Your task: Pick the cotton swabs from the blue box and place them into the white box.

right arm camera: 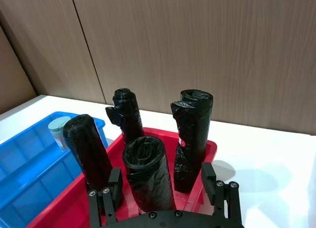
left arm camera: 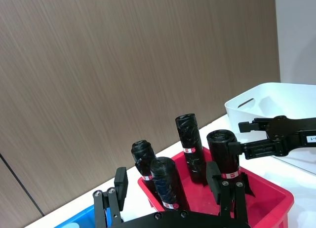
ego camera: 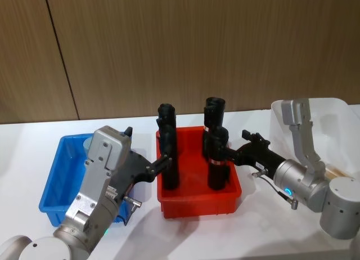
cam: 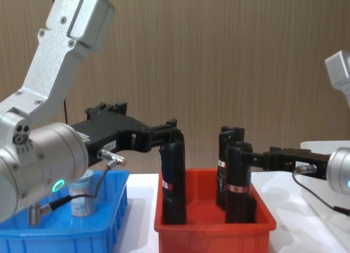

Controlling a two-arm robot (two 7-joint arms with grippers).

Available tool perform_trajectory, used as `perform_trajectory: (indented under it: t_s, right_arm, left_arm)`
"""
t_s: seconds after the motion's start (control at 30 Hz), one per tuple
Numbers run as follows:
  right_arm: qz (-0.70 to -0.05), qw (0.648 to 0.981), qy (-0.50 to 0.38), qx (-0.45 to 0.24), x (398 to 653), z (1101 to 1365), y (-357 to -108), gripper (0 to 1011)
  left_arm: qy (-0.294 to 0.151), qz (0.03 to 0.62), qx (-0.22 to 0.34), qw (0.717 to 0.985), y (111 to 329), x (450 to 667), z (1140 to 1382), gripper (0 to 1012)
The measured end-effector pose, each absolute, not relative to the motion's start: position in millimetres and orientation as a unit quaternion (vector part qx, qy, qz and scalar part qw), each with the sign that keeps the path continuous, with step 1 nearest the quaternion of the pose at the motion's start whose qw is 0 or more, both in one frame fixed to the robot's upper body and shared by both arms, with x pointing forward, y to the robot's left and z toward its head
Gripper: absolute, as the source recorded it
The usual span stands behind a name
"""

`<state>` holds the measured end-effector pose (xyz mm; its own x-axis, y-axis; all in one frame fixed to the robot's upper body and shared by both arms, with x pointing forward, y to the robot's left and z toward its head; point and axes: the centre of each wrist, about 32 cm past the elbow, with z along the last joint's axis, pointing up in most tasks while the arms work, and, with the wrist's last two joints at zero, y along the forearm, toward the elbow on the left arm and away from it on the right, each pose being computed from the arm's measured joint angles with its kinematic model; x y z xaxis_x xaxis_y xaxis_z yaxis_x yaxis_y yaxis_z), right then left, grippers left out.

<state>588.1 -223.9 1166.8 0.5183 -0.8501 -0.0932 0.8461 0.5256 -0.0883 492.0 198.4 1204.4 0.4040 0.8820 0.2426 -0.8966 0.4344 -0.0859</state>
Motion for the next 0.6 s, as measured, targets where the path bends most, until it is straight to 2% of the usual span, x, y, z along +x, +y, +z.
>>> perform_trajectory:
  t_s: [0.6]
  right_arm:
    - [-0.475, 0.877, 0.070, -0.012, 602, 1163, -223, 1001]
  left_arm:
    - [-0.126, 0.531, 0.029, 0.837, 198, 492, 1204, 1004]
